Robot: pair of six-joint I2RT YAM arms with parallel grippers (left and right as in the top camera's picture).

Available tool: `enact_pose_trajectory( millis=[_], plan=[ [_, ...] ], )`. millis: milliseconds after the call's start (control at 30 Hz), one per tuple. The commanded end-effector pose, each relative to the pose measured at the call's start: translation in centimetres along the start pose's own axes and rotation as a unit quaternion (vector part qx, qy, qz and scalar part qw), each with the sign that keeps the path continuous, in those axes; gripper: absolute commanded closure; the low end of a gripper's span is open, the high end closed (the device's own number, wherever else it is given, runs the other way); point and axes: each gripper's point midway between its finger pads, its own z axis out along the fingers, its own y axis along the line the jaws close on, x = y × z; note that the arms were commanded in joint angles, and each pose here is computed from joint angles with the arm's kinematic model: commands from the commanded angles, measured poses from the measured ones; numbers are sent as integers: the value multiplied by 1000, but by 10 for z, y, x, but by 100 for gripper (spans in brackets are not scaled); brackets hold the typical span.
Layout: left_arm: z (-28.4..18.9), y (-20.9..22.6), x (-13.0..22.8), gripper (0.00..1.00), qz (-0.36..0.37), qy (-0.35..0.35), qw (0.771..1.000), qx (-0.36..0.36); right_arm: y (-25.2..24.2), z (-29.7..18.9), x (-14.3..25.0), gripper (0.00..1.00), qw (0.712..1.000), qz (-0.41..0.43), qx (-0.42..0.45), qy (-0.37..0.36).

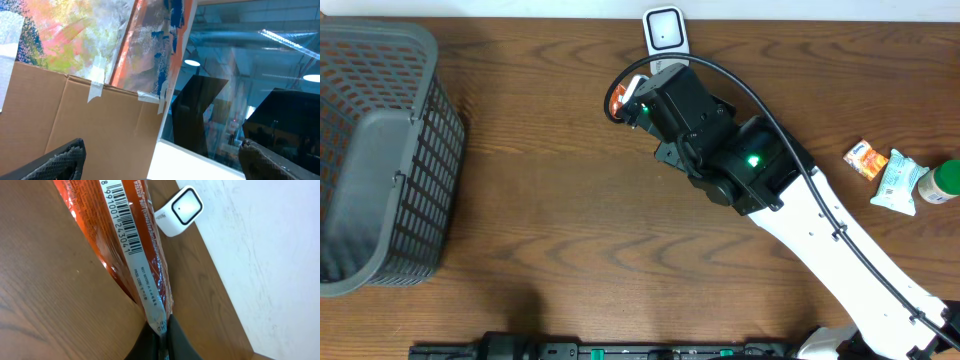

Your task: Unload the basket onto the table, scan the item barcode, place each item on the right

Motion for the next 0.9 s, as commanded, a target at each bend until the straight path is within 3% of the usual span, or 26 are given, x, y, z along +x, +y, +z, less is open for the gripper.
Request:
enact_pose_trajectory(
  millis=[0, 133, 233, 333, 567, 867],
  plan=[
    [-2, 3, -2, 2, -4, -3, 1000, -7, -8, -7, -3, 98, 1000, -1, 20, -4],
    [-2, 3, -2, 2, -4, -3, 1000, -7, 6, -6, -9, 99, 999, -1, -21, -24],
    [-2, 3, -2, 2, -4, -3, 1000, -7, 39, -5, -15, 99, 988, 15, -143, -56],
    [-2, 3, -2, 2, -4, -3, 1000, -7, 52, 11, 5, 98, 980, 72, -187, -14],
    [-2, 3, -2, 2, -4, -3, 1000, -7, 88, 122, 70, 99, 986, 86, -129, 62],
    [-2, 3, -2, 2, -4, -3, 1000, -7, 109, 177, 126, 98, 990, 104, -4, 97]
  ],
)
